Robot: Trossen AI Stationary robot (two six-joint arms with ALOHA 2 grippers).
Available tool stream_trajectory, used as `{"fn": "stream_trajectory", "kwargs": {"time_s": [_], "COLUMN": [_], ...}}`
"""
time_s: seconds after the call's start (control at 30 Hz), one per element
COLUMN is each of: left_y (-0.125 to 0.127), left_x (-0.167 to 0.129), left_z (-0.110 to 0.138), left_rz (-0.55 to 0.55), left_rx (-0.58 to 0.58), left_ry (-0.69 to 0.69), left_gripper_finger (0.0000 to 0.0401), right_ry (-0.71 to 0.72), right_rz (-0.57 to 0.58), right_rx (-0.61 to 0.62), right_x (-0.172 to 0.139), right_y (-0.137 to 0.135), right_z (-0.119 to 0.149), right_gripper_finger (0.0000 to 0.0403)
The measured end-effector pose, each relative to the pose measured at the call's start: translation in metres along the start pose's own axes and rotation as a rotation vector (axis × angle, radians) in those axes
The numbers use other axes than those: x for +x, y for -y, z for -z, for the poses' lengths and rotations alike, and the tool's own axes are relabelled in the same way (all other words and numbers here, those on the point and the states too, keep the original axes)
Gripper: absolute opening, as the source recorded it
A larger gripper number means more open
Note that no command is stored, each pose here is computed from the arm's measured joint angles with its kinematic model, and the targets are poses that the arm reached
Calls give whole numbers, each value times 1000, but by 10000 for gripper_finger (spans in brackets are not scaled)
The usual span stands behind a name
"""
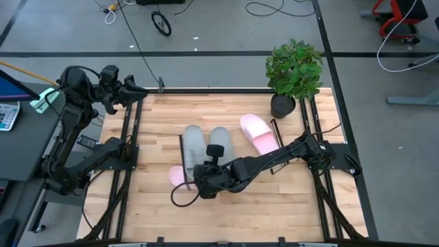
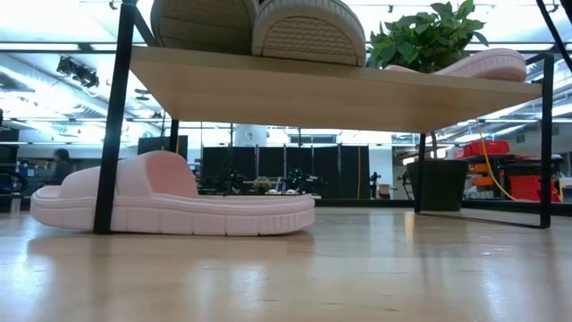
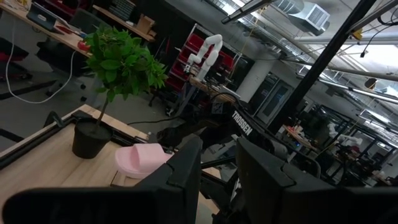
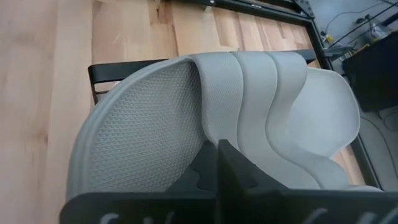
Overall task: Pick and place slides into the shelf
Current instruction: Adjust the gray slides on the shelf
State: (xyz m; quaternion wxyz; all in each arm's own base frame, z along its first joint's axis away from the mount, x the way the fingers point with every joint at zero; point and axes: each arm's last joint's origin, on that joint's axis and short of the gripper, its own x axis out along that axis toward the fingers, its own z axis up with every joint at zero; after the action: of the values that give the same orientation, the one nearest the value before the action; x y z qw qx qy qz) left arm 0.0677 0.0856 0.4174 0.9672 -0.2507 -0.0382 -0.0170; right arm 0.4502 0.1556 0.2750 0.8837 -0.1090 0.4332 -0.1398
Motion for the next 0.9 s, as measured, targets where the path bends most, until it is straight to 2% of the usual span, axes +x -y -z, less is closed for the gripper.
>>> {"fn": "stream_trajectory", "kwargs": {"time_s": [0.33, 0.67, 0.9], "left_y": [0, 0, 0], "left_x": [0, 0, 0], "left_z": [0, 0, 0], "left_rz": [0, 0, 0], "left_rx": [1, 3, 2], "left_ry": [0, 0, 0], "left_gripper_finger": [107, 107, 107], "right_ry": [-18, -49, -53], "right_rz": [12, 17, -5], "right_rx": [-53, -209, -227], "right_x": [0, -2, -1], "right_y": [0, 1, 1], "right_z": [2, 5, 5], "right_gripper_finger": [0, 0, 0]}}
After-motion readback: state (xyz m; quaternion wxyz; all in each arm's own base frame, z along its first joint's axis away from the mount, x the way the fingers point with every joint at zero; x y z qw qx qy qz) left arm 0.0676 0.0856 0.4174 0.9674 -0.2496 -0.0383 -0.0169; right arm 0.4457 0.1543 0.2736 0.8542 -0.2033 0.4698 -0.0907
